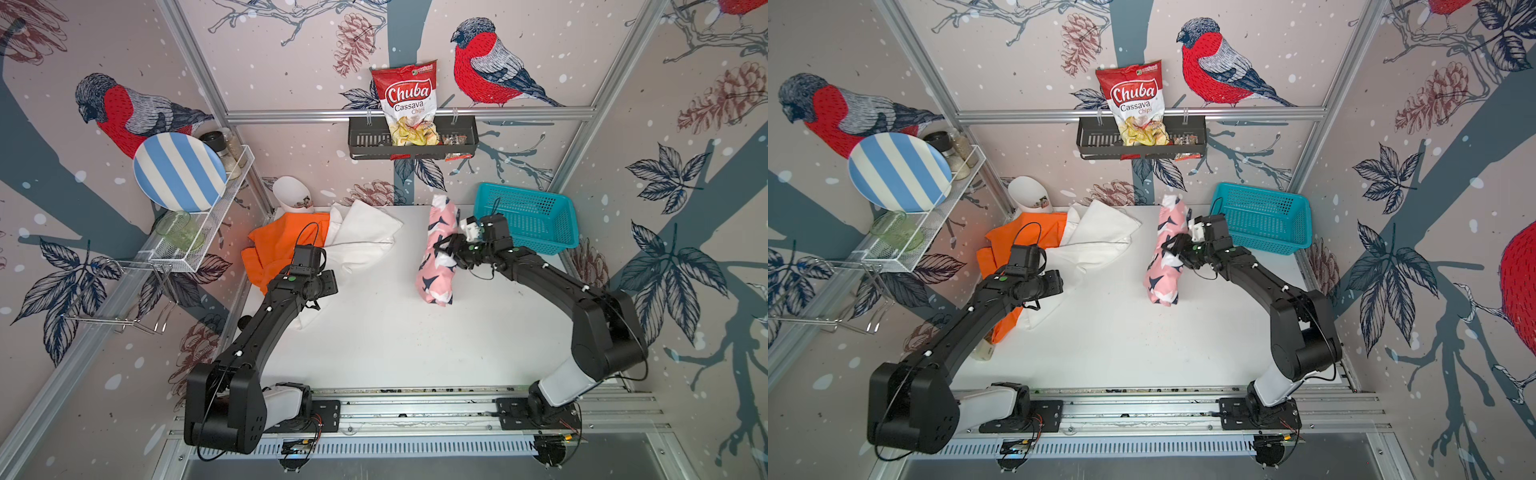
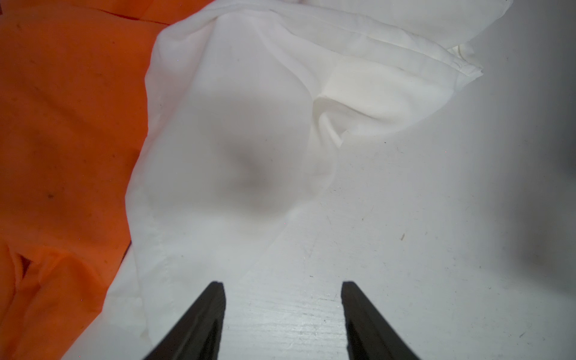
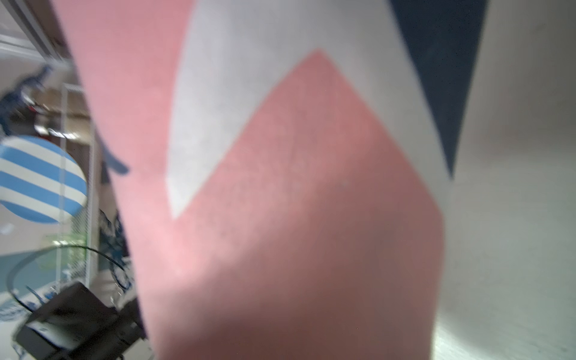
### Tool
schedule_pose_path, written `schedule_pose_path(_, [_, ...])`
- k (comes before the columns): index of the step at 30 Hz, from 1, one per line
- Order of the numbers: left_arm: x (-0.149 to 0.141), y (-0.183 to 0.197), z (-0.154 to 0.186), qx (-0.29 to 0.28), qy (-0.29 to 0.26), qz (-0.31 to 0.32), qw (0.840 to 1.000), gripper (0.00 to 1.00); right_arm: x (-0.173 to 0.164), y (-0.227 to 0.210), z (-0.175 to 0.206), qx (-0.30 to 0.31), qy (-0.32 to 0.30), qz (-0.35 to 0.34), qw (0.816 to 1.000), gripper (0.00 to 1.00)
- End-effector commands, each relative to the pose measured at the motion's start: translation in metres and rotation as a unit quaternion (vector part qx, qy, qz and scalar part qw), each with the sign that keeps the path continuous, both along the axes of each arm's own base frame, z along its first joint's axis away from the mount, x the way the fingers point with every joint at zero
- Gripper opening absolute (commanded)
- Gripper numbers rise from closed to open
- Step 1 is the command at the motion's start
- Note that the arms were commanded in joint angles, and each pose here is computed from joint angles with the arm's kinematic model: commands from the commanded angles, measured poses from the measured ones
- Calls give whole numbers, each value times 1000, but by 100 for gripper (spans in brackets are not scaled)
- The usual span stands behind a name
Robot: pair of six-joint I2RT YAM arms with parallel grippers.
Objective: Roll up the shorts
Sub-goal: Pick up the shorts from the center of the board, then place the shorts in the bin.
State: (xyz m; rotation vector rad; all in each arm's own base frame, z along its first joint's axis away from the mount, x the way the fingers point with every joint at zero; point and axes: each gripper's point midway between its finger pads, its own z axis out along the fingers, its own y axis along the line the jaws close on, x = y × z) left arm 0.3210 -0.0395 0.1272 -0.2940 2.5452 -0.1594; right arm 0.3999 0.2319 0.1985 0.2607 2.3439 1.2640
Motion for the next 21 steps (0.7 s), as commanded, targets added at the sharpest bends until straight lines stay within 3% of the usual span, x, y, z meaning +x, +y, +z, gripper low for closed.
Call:
schedule_pose_path(1, [4, -3, 4, -4, -11, -11, 1000, 63, 39, -50, 37, 52, 3, -121, 991, 58])
schedule_pose_path(5, [4, -4, 4, -6, -11, -13, 1000, 63, 76, -140, 56, 84, 19, -282, 956, 54])
schedule_pose_path(10, [4, -4, 4, -6, -11, -13, 1000, 63, 103, -246, 50, 142, 62, -467, 871, 54])
schedule_pose_path(12, [3, -4, 3, -7, -11, -12, 1000, 63, 109, -274, 41, 161, 74, -518, 837, 52])
schedule_pose_path(14, [3, -4, 2, -8, -9, -13, 1000, 63, 119, -292, 36, 182, 70, -543, 817, 50])
schedule_pose_path(15, [3, -5, 2, -9, -9, -14, 1000, 63, 127, -298, 31, 190, 72, -546, 813, 49])
schedule_pose_path(17, [3, -5, 1, -9, -8, -14, 1000, 63, 148, -299, 34, 181, 67, -514, 836, 54])
schedule_pose_path(21, [3, -5, -1, -10, -5, -16, 1000, 63, 171, -288, 50, 39, 42, -444, 894, 65])
